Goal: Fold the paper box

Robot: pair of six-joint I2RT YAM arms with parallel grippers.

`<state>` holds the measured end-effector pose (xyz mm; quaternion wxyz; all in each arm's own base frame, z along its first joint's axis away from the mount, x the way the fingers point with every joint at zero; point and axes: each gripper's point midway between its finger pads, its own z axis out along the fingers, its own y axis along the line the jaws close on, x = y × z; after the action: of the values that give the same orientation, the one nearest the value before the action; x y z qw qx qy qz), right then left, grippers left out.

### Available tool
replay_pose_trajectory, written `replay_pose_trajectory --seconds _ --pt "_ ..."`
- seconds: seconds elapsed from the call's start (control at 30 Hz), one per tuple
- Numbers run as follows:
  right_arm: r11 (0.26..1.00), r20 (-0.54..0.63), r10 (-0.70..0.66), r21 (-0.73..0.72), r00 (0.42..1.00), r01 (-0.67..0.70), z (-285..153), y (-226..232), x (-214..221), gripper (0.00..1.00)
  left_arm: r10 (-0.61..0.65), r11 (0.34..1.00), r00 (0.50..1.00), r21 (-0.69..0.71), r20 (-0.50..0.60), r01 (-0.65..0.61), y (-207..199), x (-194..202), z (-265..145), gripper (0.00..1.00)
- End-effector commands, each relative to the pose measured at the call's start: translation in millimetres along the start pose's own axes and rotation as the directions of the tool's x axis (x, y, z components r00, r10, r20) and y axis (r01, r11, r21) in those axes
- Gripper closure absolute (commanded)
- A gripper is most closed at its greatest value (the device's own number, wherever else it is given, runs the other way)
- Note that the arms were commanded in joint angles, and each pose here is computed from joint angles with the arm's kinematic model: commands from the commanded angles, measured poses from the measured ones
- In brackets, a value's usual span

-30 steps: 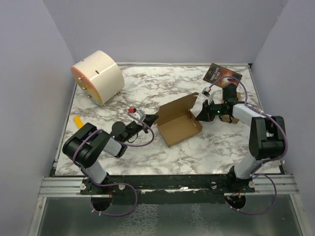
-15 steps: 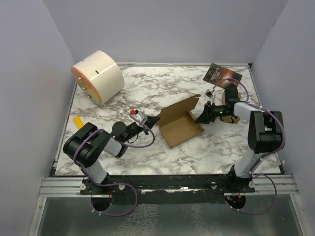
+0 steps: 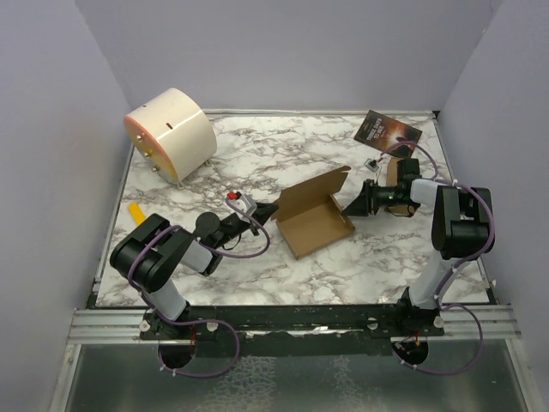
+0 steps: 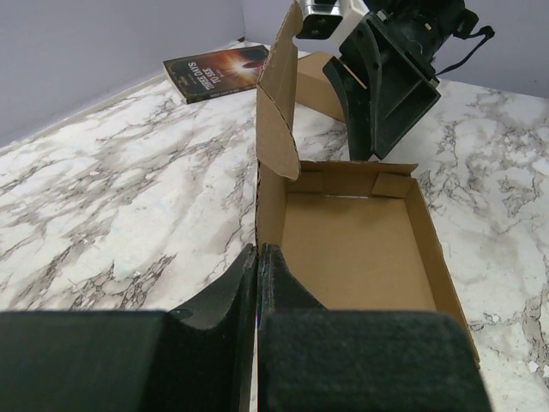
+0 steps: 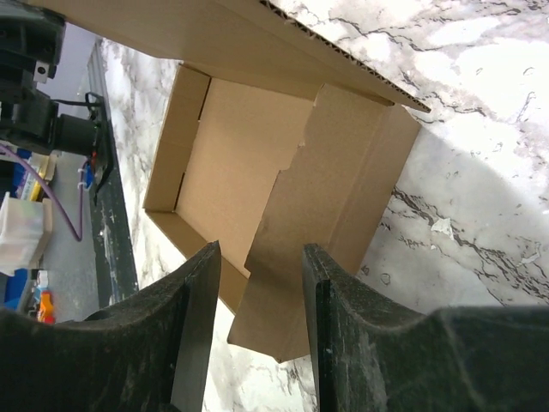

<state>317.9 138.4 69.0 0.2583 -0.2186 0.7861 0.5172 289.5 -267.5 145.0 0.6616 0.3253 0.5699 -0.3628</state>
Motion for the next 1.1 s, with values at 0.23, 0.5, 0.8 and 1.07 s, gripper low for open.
replay_pose_trajectory --seconds 0.23,0.5,0.8,1.07 --pt "0.995 0.024 0.051 -0.086 0.998 -0.049 0.8 11.0 -4.8 0.57 0.111 0.992 0.971 0.04 0.209 -0.122 -10.7 -54.2 2.7 1.0" --pt "0.997 0.011 0.063 -0.04 0.998 -0.062 1.4 1.8 -1.5 0.78 0.112 0.992 0.97 0.038 0.216 -0.123 -10.1 -56.7 3.3 1.0" --pt "0.998 -0.009 0.058 0.031 0.998 -0.058 0.7 -10.6 2.9 0.97 0.106 0.993 0.971 0.035 0.215 -0.116 -10.0 -56.4 2.7 1.0" --pt "0.996 -0.027 0.026 0.084 0.999 -0.024 -1.6 -17.9 4.8 0.89 0.104 0.993 0.97 0.039 0.221 -0.115 -10.8 -59.0 2.8 1.0"
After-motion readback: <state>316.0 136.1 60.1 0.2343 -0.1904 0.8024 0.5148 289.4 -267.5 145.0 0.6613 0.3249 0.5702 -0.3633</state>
